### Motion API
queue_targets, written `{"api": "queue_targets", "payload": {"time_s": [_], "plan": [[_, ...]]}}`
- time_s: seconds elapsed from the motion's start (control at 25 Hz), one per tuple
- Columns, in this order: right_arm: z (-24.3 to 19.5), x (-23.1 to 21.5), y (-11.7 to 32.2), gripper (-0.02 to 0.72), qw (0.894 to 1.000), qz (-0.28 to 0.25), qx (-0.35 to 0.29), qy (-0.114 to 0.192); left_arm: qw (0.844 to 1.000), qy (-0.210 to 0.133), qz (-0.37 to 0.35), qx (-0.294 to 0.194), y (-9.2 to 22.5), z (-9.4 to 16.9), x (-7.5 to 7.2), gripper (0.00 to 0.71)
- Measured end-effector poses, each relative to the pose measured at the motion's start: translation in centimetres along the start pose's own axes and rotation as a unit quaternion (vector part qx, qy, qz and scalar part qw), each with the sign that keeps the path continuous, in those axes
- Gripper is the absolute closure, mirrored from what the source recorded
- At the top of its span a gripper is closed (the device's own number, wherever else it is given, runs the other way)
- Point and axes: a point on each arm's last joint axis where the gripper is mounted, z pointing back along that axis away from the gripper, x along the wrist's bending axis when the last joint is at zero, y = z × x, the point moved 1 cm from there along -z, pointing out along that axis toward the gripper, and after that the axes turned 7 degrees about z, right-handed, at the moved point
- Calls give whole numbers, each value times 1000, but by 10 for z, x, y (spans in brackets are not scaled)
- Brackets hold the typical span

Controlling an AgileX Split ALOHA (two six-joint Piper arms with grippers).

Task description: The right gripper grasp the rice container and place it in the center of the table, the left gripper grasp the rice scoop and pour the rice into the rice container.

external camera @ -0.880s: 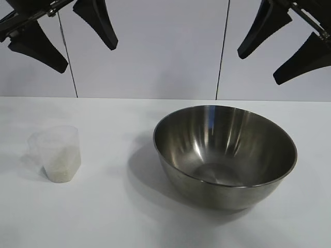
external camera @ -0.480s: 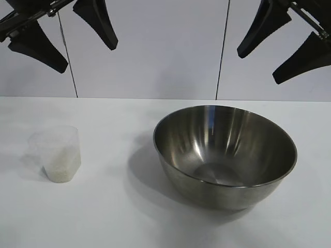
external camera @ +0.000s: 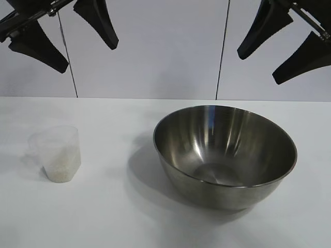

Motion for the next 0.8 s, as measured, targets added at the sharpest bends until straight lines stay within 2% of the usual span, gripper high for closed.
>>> {"api": "queue_targets", "payload": {"time_s": [0.12, 0.24, 0.48, 0.64, 0.8], "plan": [[0, -2, 1, 239, 1000, 10, 6, 11, 1000, 0, 0, 1, 0, 0, 0, 77], [0, -9, 7, 239, 998, 34, 36, 43, 1000, -1, 0, 5, 1, 0, 0, 77], [4, -29, 15, 239, 985, 72, 80, 136, 1000, -1, 0, 11, 2, 0, 0, 77], [-3, -35, 16, 239, 985, 62, 59, 151, 1000, -1, 0, 11, 2, 0, 0, 77], [-21, -47, 27, 239, 983, 48, 80, 156, 1000, -1, 0, 11, 2, 0, 0, 77]]}}
